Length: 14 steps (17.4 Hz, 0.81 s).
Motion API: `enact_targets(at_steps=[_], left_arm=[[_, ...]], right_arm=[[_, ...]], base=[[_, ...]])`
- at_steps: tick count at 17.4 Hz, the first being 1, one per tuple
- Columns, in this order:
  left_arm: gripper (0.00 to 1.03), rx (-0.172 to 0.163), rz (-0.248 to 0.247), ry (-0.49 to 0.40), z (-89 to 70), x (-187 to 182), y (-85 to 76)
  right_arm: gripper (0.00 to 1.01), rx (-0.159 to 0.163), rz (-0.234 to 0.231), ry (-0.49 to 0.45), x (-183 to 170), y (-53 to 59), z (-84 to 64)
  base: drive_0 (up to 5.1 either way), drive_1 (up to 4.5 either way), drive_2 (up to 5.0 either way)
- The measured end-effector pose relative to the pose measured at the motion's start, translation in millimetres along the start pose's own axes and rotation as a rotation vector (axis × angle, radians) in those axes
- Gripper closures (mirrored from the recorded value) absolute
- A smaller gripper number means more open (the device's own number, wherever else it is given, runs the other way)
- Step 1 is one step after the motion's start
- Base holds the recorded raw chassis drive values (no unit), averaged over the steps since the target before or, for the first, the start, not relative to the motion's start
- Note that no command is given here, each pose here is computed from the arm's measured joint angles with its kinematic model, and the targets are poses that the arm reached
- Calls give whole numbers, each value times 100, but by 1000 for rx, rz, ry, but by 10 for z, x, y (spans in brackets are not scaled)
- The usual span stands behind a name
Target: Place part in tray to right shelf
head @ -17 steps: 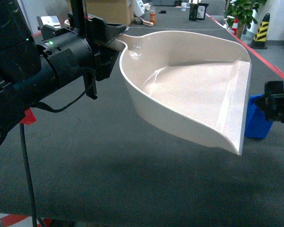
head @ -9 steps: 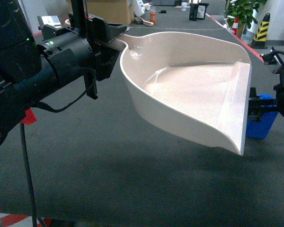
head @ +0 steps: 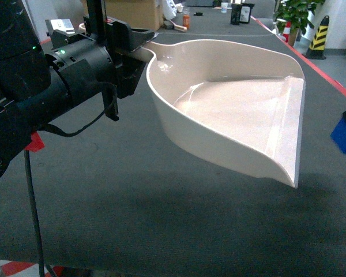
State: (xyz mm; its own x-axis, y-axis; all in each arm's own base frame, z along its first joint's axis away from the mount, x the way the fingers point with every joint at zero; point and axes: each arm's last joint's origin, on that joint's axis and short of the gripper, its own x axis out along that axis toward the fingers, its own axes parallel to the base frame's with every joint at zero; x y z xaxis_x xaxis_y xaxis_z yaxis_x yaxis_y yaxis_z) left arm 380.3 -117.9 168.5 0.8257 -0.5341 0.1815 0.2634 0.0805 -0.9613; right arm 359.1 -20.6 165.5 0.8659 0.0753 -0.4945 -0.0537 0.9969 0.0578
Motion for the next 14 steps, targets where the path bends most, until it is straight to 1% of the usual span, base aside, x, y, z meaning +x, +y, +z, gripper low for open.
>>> enact_targets(at_steps=[1, 2, 3, 4, 5, 6, 7, 8, 9, 10, 11, 12, 13, 14], left_arm=[[88, 0, 0, 0, 0, 0, 0], [88, 0, 0, 0, 0, 0, 0], [88, 0, 0, 1, 0, 0, 0], [88, 0, 0, 0, 0, 0, 0], [88, 0, 0, 1, 0, 0, 0], [88, 0, 0, 1, 0, 0, 0], [88, 0, 0, 0, 0, 0, 0], [88, 0, 0, -1, 2, 0, 0], [88, 0, 0, 0, 0, 0, 0], [88, 0, 0, 0, 0, 0, 0], [88, 0, 0, 1, 0, 0, 0], [88, 0, 0, 0, 0, 0, 0], [88, 0, 0, 1, 0, 0, 0], [88, 1, 1, -1, 1, 0, 1]], right_arm=[[55, 11, 16, -58, -256, -7, 160], [55, 24, 54, -131, -516, 39, 355], [55, 25, 109, -201, -733, 151, 518], [55, 34, 191, -254, -932, 314, 643], [55, 49, 296, -296, -1124, 535, 746], [55, 68, 373, -304, -1214, 717, 793], [55, 90, 450, -294, -1240, 894, 808], [55, 127, 502, -238, -1189, 1091, 760], [55, 144, 539, -169, -1080, 1284, 667], [55, 156, 552, -112, -978, 1431, 576], [55, 176, 577, -36, -864, 1568, 490], [55, 191, 596, 0, -787, 1652, 458], [48, 199, 603, 16, -714, 1705, 450], [35, 204, 575, -6, -671, 1707, 470]], base=[[0, 0, 0], [0, 0, 0], [0, 0, 0], [0, 0, 0], [0, 0, 0], [0, 0, 0], [0, 0, 0], [0, 0, 0], [0, 0, 0], [0, 0, 0], [0, 0, 0], [0, 0, 0], [0, 0, 0], [0, 0, 0]])
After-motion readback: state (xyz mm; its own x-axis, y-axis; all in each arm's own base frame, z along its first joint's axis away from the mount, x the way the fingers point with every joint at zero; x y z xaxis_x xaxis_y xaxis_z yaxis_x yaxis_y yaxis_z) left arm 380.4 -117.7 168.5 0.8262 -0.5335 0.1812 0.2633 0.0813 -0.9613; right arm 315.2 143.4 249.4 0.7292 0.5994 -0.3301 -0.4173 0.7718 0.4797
